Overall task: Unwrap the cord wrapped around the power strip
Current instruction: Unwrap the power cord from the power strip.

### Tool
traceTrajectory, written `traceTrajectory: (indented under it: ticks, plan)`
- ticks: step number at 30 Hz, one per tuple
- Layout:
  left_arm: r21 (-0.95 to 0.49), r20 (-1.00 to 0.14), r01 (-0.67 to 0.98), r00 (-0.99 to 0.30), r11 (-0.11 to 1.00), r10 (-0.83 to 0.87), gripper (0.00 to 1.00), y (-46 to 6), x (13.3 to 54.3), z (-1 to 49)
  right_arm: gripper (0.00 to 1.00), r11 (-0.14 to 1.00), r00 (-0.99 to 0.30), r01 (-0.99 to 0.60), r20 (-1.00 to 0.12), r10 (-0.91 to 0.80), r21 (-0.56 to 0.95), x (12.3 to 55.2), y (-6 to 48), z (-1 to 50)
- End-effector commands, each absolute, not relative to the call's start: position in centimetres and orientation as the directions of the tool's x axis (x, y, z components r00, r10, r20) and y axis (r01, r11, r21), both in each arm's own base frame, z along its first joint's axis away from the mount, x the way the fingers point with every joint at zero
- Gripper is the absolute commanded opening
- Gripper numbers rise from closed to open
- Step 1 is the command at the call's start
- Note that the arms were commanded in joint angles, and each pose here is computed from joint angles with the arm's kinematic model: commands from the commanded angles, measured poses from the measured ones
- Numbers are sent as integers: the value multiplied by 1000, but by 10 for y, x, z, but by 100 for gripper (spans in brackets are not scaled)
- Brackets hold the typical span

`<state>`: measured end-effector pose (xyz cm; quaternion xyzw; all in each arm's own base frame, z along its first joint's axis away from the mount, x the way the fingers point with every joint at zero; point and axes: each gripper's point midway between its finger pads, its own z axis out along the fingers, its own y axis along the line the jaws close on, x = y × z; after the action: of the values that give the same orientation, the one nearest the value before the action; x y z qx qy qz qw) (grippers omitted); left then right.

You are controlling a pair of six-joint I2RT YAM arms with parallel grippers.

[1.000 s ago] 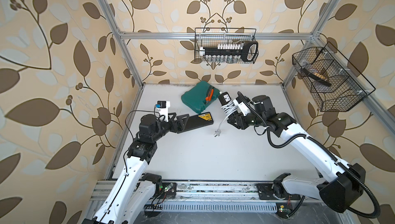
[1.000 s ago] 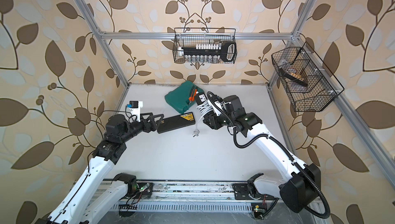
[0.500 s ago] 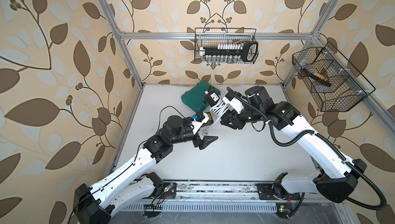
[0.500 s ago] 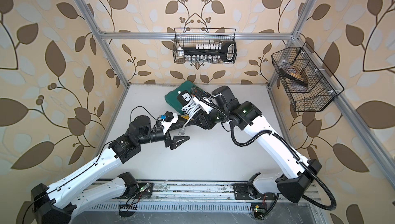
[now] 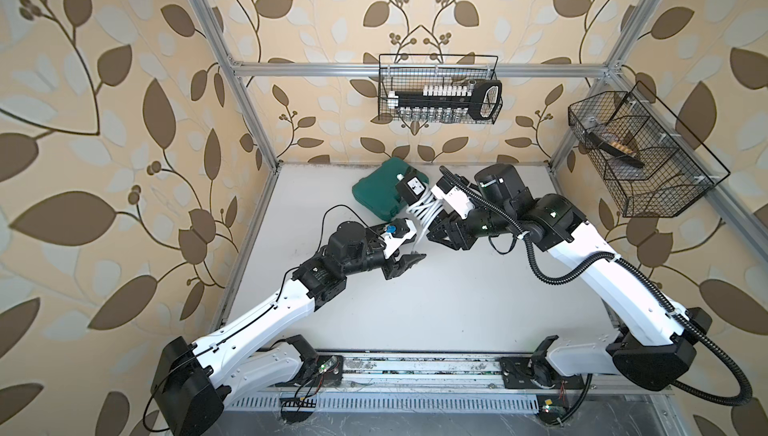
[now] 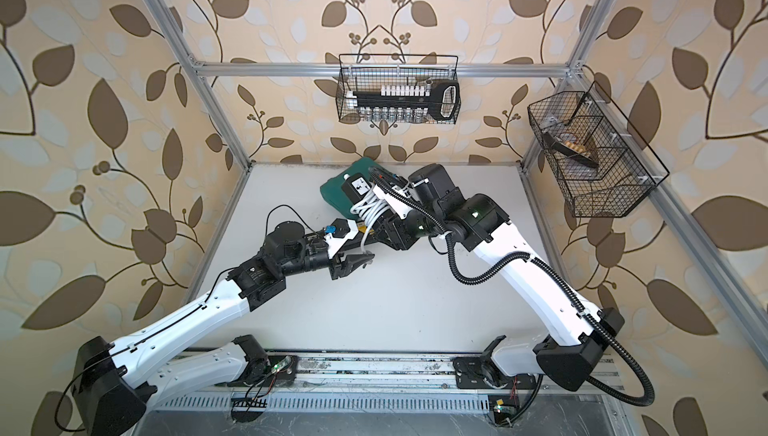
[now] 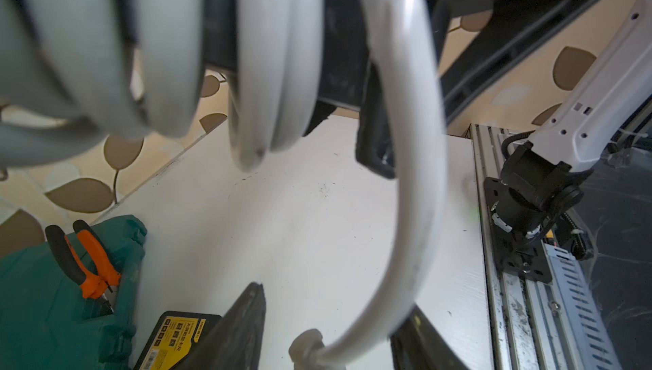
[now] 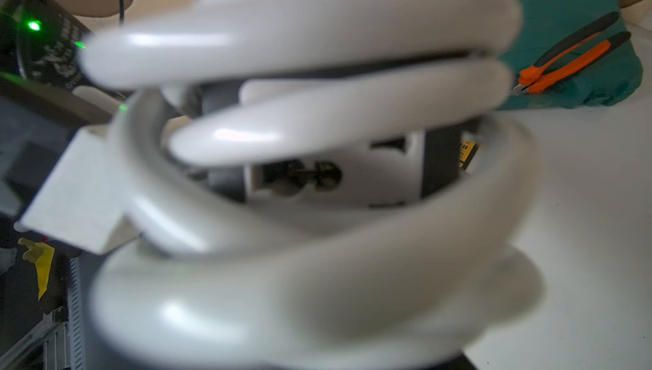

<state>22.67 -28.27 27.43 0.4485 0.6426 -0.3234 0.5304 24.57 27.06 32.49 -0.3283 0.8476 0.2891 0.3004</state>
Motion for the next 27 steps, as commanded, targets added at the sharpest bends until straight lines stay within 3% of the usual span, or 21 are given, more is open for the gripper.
traceTrajectory:
  ticks: [1, 10, 17, 27]
  plan:
    - [123, -980, 915, 50, 384, 195, 52, -288, 229, 295, 0, 608, -553, -746, -762, -337, 272, 248, 272, 349]
    - [170, -972, 908, 92, 384, 214, 10, -282, 223, 299, 0, 658, -567, -712, -752, -336, 243, 251, 262, 338]
    - [234, -931, 885, 84, 403, 355, 0, -263, 220, 314, 0, 741, -574, -667, -687, -445, 77, 259, 230, 299]
    - [273, -878, 846, 25, 458, 478, 0, -244, 229, 344, 0, 661, -543, -750, -594, -594, 25, 237, 218, 251]
